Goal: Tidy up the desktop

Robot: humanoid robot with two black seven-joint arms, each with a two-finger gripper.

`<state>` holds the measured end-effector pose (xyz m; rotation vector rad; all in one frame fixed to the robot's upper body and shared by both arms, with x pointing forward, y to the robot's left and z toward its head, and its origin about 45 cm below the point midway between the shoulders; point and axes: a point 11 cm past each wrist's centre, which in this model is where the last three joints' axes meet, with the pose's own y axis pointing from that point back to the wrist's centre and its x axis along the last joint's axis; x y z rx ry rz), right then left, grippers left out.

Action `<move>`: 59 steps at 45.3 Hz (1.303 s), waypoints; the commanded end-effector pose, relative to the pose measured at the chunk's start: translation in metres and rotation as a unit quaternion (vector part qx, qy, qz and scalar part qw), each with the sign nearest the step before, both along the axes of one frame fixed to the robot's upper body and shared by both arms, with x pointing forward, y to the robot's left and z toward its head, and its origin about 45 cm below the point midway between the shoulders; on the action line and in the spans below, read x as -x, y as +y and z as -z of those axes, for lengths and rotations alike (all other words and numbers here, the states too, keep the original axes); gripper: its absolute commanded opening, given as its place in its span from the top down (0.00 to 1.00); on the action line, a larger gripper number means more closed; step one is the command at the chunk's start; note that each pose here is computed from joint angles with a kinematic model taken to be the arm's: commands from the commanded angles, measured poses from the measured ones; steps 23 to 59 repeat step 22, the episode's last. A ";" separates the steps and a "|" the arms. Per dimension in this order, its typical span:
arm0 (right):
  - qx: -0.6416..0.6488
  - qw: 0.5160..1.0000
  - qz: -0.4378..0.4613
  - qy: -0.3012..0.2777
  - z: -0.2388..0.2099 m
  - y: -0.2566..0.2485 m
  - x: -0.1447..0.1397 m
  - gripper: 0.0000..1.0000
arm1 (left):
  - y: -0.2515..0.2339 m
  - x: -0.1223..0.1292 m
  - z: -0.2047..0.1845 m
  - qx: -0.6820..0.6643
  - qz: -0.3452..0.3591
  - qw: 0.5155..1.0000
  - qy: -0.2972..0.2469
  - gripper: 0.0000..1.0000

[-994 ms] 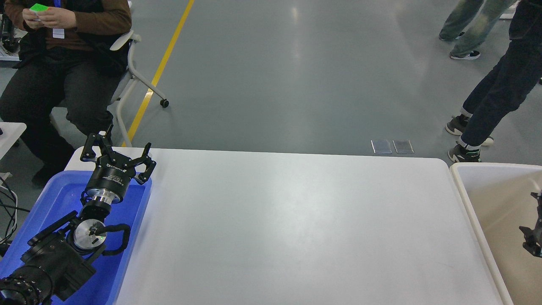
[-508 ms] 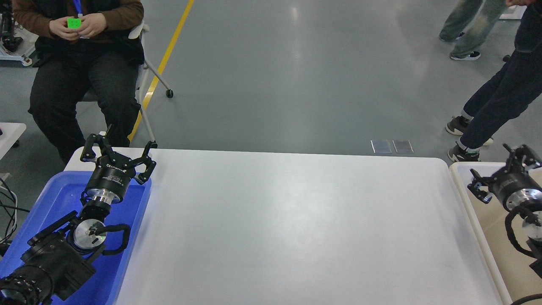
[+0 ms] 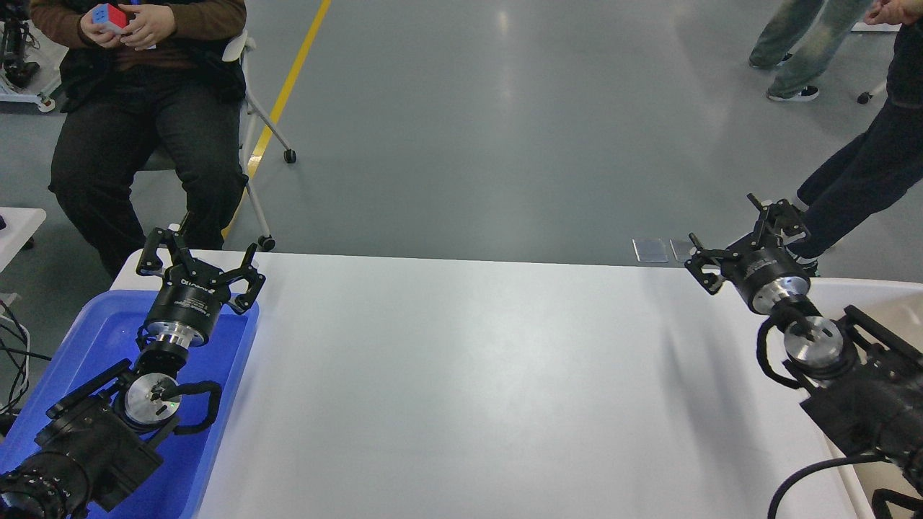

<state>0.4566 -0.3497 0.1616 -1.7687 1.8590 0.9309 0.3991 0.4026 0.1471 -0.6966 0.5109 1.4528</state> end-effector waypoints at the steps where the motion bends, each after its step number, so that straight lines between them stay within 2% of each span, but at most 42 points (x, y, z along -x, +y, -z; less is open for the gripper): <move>1: -0.056 0.997 -0.043 -0.020 -0.006 0.066 -0.011 0.00 | 0.000 0.000 0.000 0.000 0.000 1.000 0.000 0.00; 10: -0.071 0.996 -0.057 -0.021 -0.007 0.089 -0.014 0.00 | 0.001 0.000 0.000 0.000 0.000 1.000 0.000 0.00; 59: -0.068 0.996 -0.058 -0.018 -0.004 0.088 -0.012 0.00 | 0.000 0.000 0.000 0.000 0.000 1.000 0.000 0.00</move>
